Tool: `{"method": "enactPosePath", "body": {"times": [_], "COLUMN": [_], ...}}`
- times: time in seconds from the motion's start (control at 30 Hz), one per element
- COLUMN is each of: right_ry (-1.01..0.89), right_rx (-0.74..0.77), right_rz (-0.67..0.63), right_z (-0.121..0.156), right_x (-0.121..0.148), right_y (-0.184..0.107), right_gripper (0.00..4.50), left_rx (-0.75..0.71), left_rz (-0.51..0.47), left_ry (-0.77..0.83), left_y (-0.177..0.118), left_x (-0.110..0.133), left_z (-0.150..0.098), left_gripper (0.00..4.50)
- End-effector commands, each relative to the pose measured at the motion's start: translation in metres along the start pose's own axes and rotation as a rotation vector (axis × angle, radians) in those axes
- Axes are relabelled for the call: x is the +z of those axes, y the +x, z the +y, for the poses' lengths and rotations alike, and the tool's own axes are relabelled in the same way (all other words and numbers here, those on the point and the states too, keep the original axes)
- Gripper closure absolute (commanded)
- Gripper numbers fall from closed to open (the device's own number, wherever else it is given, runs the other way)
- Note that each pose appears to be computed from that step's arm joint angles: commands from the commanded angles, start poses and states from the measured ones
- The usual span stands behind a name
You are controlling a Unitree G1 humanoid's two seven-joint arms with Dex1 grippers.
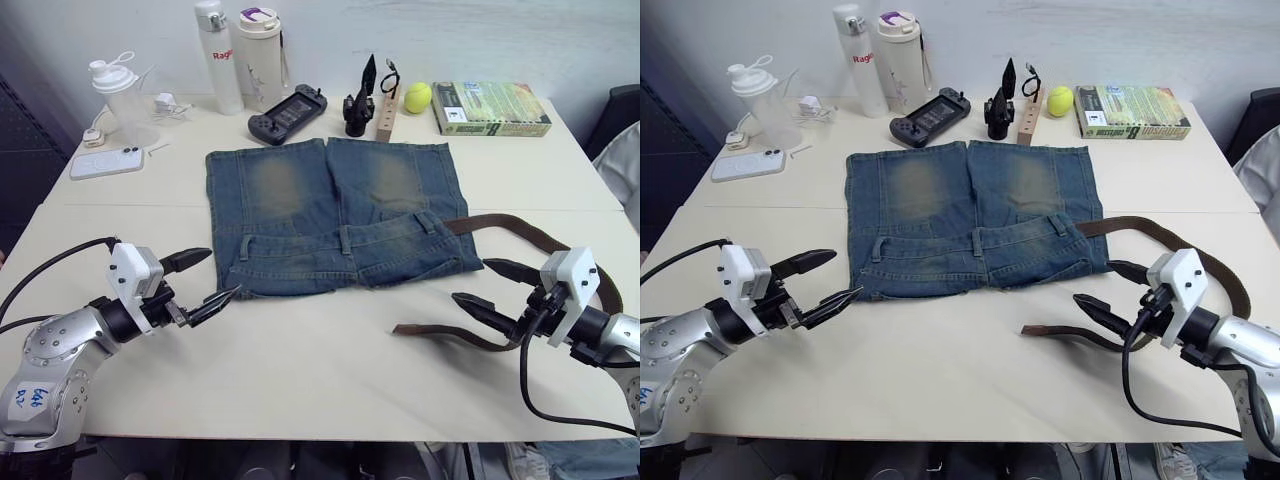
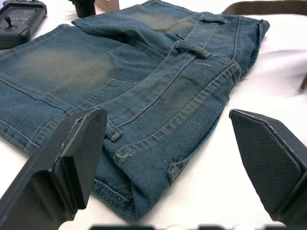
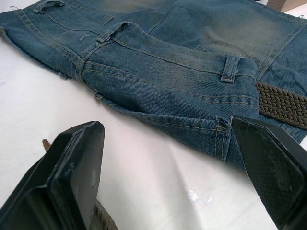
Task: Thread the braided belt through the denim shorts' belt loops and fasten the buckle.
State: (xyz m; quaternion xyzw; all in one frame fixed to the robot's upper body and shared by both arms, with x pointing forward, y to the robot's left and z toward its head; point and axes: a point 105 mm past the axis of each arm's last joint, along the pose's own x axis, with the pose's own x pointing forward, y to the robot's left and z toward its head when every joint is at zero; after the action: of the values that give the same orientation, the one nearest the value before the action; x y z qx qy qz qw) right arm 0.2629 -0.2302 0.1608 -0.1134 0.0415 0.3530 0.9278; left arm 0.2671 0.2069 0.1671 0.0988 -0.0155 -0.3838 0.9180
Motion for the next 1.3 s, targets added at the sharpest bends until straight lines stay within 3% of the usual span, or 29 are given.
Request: {"method": "enactPosePath", "body": {"times": [0.03, 0.3, 0.47, 0.63, 0.93, 1.07, 1.3], "right_ry": [-0.021, -0.022, -0.031, -0.107, -0.114, -0.077, -0.078], "right_rx": [0.000, 0.037, 0.154, 0.314, 0.258, 0.253, 0.247], "right_rz": [-0.028, -0.001, 0.066, 0.248, 0.534, 0.564, 0.562], "right_z": [0.001, 0.005, 0.020, 0.040, 0.028, 0.028, 0.026], "right_x": [0.008, 0.006, 0.002, -0.016, -0.062, -0.069, -0.069], "right_y": [-0.002, -0.002, -0.001, -0.004, -0.005, -0.008, -0.008], "right_gripper": [0.03, 0.03, 0.03, 0.03, 0.03, 1.08, 4.46], "left_rx": [-0.031, -0.074, -0.229, -0.348, -0.354, -0.351, -0.367], "left_rz": [-0.022, -0.029, 0.018, 0.051, 0.017, 0.015, 0.001], "left_ry": [0.018, 0.010, 0.013, 0.049, 0.051, 0.051, 0.043], "left_y": [0.002, 0.006, 0.014, 0.018, 0.024, 0.024, 0.026], "left_x": [0.009, 0.011, 0.006, 0.004, 0.012, 0.013, 0.015], "left_z": [-0.003, -0.005, -0.027, -0.046, -0.048, -0.048, -0.052], "left_gripper": [0.00, 0.00, 0.00, 0.00, 0.00, 0.00, 0.00]}}
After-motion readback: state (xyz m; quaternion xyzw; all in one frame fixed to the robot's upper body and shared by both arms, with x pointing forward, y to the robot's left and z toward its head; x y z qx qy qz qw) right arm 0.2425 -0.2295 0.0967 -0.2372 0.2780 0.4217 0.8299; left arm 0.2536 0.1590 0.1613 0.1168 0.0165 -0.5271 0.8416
